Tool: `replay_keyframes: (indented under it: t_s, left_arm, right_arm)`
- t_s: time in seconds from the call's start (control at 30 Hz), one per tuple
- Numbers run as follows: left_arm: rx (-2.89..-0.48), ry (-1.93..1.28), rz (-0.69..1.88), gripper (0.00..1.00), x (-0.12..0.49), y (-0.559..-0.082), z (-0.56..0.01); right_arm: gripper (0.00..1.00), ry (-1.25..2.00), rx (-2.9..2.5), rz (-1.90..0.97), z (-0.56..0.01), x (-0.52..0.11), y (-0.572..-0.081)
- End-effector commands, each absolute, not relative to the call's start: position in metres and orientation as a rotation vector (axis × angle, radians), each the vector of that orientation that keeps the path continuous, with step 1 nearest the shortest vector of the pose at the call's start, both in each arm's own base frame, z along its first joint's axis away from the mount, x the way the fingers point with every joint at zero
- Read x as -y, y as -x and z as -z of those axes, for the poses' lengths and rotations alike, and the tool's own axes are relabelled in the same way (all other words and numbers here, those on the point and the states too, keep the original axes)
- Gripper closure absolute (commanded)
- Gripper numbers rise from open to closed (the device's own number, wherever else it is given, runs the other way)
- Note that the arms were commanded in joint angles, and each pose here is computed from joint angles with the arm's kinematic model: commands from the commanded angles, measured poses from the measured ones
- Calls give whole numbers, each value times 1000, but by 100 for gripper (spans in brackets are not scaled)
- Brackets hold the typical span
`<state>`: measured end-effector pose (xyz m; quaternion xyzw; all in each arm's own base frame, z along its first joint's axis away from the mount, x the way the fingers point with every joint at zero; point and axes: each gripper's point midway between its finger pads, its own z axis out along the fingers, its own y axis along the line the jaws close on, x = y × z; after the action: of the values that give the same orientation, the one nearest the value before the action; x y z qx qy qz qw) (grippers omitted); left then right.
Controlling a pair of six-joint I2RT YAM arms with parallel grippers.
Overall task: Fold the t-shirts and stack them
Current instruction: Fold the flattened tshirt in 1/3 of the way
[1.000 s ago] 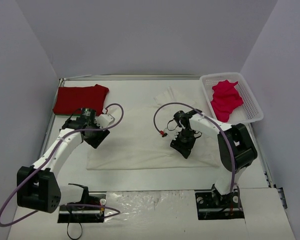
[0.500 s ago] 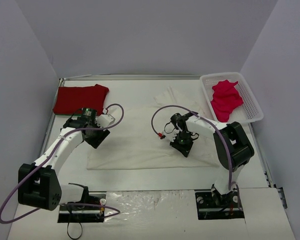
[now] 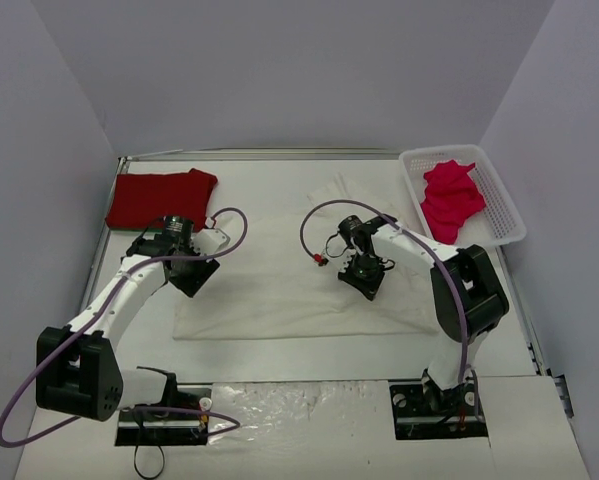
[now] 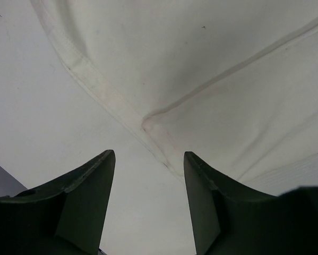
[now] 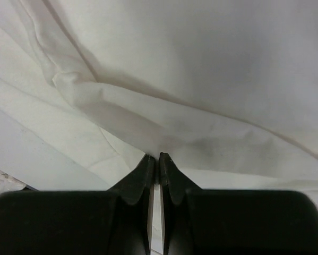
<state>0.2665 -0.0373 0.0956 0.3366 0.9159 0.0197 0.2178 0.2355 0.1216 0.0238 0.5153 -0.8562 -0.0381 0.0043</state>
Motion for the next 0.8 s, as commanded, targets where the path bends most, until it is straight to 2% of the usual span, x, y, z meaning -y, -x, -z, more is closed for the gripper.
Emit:
replay_keyframes:
  t_s: [0.0, 0.3, 0.77]
  left_arm:
    - [-2529, -911, -56, 47, 37, -269, -100]
    - [-2546, -918, -70, 47, 34, -266, -95]
    - [-2568, -932, -66, 47, 34, -266, -90]
  right_arm:
    - [100, -1637, 2723, 19, -53, -116, -250]
    - [100, -1693, 2727, -34, -61, -128, -285]
    - [100, -1736, 2631, -36, -30, -139, -305]
